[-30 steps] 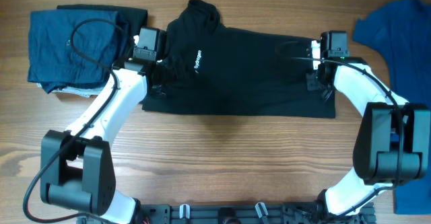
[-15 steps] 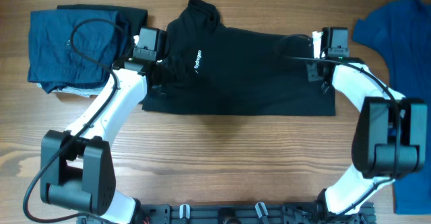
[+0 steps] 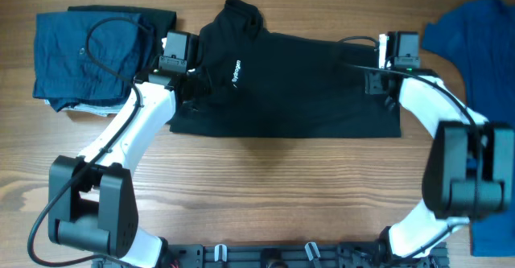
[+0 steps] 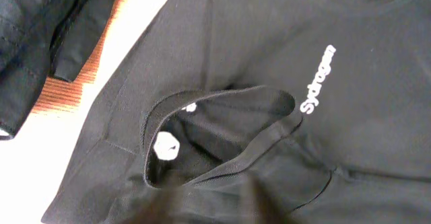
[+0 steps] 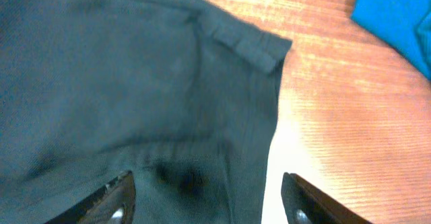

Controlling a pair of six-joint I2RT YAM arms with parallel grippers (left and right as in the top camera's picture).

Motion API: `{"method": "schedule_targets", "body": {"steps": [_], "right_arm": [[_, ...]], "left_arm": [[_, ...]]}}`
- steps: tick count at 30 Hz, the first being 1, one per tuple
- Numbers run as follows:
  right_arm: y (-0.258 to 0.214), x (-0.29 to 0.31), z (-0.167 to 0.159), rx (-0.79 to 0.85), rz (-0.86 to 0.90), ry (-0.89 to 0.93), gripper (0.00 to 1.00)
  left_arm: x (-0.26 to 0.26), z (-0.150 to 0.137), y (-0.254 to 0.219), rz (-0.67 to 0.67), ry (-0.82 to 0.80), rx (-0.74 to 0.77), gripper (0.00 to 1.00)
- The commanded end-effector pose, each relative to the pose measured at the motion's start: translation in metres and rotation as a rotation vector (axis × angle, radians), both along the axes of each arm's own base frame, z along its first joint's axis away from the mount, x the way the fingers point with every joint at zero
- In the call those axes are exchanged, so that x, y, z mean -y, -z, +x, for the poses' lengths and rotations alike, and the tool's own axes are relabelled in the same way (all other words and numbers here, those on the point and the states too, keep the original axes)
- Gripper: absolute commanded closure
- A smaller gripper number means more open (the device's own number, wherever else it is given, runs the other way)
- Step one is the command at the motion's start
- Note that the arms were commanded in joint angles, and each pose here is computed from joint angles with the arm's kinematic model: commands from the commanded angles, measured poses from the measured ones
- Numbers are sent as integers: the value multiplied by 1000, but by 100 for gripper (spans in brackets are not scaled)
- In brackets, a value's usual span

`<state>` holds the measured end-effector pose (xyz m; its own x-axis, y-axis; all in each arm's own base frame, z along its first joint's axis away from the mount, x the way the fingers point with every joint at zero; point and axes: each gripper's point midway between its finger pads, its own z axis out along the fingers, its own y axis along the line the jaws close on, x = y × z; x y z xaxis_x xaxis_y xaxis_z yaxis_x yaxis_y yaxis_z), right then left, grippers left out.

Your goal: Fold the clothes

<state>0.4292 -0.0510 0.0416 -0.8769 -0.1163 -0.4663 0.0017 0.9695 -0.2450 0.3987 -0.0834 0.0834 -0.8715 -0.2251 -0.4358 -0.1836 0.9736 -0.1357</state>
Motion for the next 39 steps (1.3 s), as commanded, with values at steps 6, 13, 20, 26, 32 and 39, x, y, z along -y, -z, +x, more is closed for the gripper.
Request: {"method": "schedule_targets", "body": {"steps": [6,13,20,26,32,39], "right_arm": [[-18,-37,-31,-66,200,-73,35],[-17,-41,-32,-70,232,-58,34],[-16,-41,-36,-88,232,-57,34],[-15,-40,-37,-90,232,-56,34],[-14,-39,-39,-102,226,-52,34],[-13,-39,-43,-116,227,-50,34]], "left_arm": [[-16,-32,11,60,-52,-140,96],[-27,-46,23,120,-65,-214,96],[-35,-29,47,183,-88,-199,96],[-31,-12,56,171,-86,-153,96],[-19,15,45,113,-81,-35,96],[-2,45,34,22,-59,87,96]]}}
